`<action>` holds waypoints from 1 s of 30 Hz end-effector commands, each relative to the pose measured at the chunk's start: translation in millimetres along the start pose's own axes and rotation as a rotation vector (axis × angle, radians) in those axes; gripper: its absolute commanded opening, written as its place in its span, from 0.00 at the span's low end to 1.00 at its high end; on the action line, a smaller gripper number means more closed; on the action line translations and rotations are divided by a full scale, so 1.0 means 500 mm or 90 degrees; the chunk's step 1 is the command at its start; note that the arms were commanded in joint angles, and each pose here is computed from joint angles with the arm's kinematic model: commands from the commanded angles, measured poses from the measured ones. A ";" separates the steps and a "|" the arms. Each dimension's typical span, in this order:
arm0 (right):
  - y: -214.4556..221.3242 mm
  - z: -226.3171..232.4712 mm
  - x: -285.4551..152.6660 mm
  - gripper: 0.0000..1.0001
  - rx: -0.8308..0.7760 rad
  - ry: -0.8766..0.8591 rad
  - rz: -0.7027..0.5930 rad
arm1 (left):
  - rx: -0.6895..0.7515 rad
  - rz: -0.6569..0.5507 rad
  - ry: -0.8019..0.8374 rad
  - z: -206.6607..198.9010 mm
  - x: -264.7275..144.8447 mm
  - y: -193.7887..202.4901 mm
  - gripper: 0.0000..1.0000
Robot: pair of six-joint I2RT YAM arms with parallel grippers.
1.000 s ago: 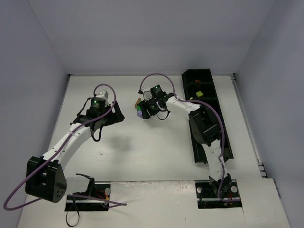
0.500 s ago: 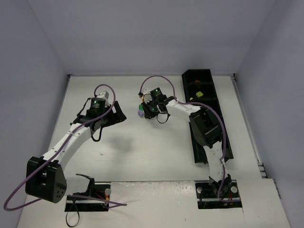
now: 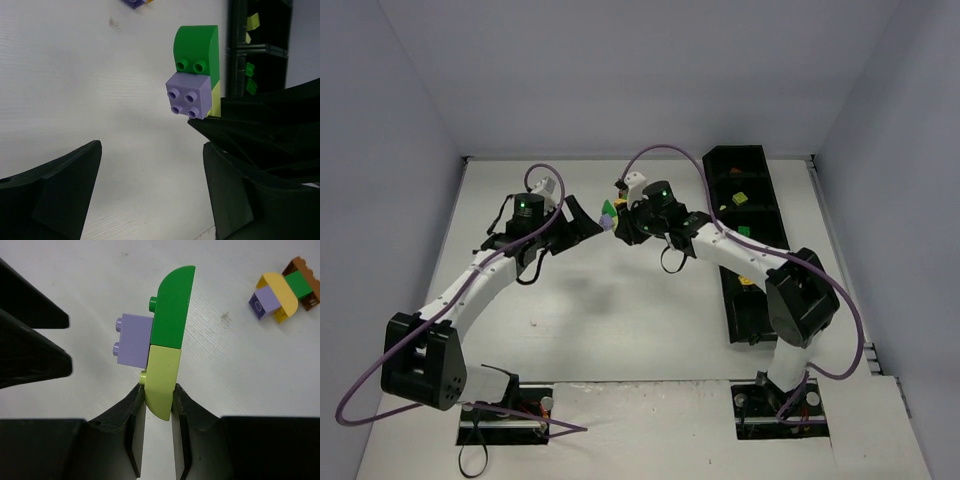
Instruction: Sort the legos into containers by color
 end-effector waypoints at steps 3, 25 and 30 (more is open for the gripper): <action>-0.082 0.016 -0.049 0.00 0.009 0.000 -0.113 | 0.009 -0.059 0.155 -0.086 -0.011 -0.054 0.75; -0.120 0.039 -0.106 0.00 0.012 -0.030 -0.167 | -0.029 -0.109 0.266 -0.112 0.034 -0.077 0.74; -0.116 0.041 -0.113 0.00 0.016 -0.030 -0.168 | -0.041 -0.132 0.311 -0.126 0.036 -0.076 0.65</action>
Point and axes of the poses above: each gripper's point midway between its finger pads, its own x axis out along the fingers, its own z axis along the line the jaws close on, y = z × x, the point moved 7 cm from there along -x, back along the fingers, and after that the axes turned 5 degrees about -x, right-handed, at the moved point
